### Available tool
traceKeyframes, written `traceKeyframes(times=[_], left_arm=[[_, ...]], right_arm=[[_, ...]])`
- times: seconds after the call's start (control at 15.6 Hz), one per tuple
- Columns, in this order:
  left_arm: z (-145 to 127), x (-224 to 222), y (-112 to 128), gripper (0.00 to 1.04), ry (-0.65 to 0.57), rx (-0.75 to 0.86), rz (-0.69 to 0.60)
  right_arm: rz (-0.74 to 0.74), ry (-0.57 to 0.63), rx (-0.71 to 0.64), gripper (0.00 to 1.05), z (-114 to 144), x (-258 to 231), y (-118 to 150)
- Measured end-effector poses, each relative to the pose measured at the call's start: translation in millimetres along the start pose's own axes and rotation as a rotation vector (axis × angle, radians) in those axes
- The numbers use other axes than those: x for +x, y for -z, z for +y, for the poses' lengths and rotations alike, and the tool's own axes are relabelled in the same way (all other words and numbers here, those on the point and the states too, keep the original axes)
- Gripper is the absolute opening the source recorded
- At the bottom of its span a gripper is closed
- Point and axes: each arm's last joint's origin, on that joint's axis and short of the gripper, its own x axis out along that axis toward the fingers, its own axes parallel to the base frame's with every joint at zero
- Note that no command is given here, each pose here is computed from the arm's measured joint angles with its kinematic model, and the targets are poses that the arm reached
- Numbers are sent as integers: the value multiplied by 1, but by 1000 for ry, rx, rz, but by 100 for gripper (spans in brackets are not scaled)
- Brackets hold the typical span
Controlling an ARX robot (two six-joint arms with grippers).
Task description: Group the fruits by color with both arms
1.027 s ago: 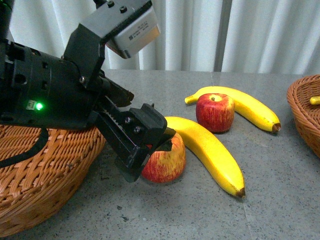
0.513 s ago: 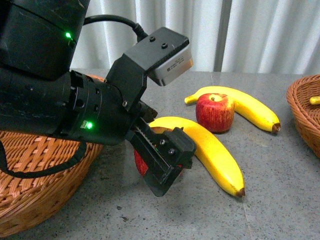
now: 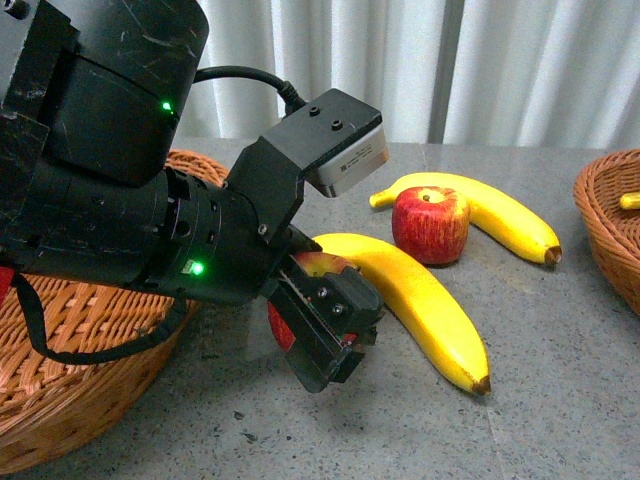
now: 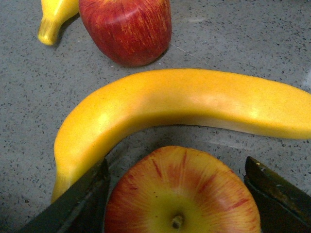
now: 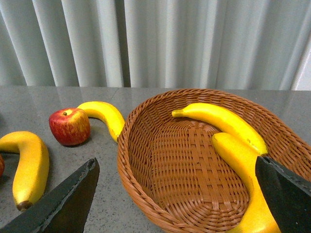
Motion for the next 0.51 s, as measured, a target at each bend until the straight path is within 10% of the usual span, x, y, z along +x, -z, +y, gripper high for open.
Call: traceKeyframes(times=[0.51], left_arm=[[-6, -28, -30, 65, -81, 26, -96]], right_arm=[[0, 0, 0, 98, 0, 0, 0]])
